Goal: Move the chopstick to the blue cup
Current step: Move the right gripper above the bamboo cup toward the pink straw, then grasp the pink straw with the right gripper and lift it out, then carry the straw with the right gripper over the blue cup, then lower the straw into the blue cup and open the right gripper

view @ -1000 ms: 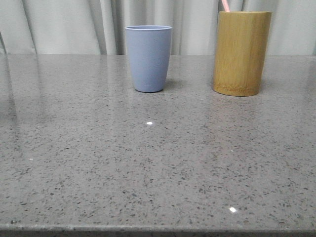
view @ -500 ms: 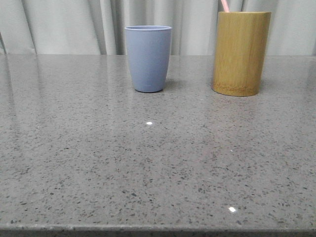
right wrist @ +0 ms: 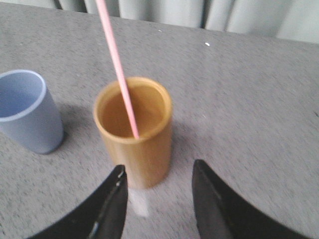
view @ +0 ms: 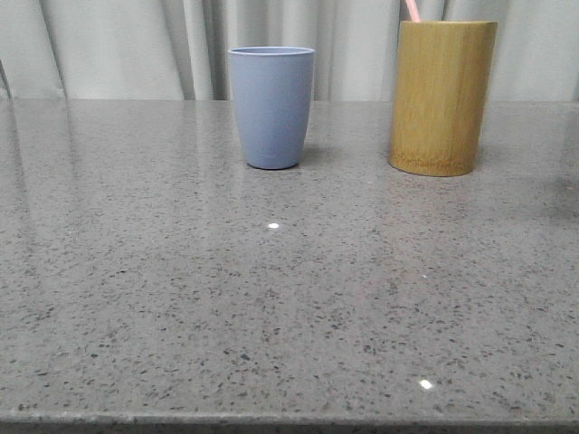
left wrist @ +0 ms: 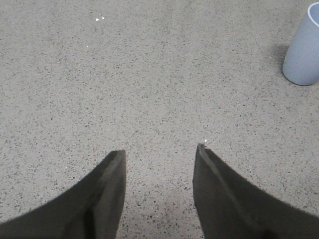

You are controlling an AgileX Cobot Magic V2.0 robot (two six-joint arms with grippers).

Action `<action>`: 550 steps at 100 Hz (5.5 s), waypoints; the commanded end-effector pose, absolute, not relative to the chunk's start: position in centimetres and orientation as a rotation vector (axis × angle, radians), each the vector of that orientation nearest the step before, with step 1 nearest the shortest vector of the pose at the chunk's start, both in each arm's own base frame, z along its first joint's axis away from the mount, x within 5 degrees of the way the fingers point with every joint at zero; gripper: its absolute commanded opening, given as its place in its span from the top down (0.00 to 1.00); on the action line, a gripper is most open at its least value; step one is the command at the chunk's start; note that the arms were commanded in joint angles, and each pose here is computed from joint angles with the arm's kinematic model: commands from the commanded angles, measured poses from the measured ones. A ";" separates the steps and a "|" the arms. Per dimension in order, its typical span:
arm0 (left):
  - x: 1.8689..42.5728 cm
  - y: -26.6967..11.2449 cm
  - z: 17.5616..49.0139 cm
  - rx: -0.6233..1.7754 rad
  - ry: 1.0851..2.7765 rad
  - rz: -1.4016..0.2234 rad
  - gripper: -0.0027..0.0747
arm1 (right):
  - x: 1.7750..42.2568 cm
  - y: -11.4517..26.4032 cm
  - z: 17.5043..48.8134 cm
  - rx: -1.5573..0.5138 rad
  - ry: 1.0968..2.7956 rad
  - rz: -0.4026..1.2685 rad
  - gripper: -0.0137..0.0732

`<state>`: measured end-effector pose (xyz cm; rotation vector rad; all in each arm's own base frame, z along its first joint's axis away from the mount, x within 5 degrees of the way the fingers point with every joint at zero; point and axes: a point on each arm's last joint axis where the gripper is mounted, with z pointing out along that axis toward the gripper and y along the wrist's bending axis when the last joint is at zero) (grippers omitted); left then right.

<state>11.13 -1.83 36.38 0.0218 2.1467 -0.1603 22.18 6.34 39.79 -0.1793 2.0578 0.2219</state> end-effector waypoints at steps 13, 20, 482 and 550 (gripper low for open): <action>11.3 -1.9 37.8 0.011 2.048 -0.184 0.56 | 26.3 9.0 43.3 -0.233 1.937 0.261 0.46; 11.3 -1.9 37.8 0.011 2.048 -0.184 0.56 | 27.8 9.7 43.4 -0.242 1.940 0.266 0.46; 11.2 -1.8 37.6 0.011 2.080 -0.173 0.56 | 34.0 14.7 46.4 -0.313 1.870 0.326 0.67; 11.5 -1.9 38.3 0.014 1.989 -0.189 0.56 | 21.3 4.6 44.3 -0.145 1.817 0.173 0.67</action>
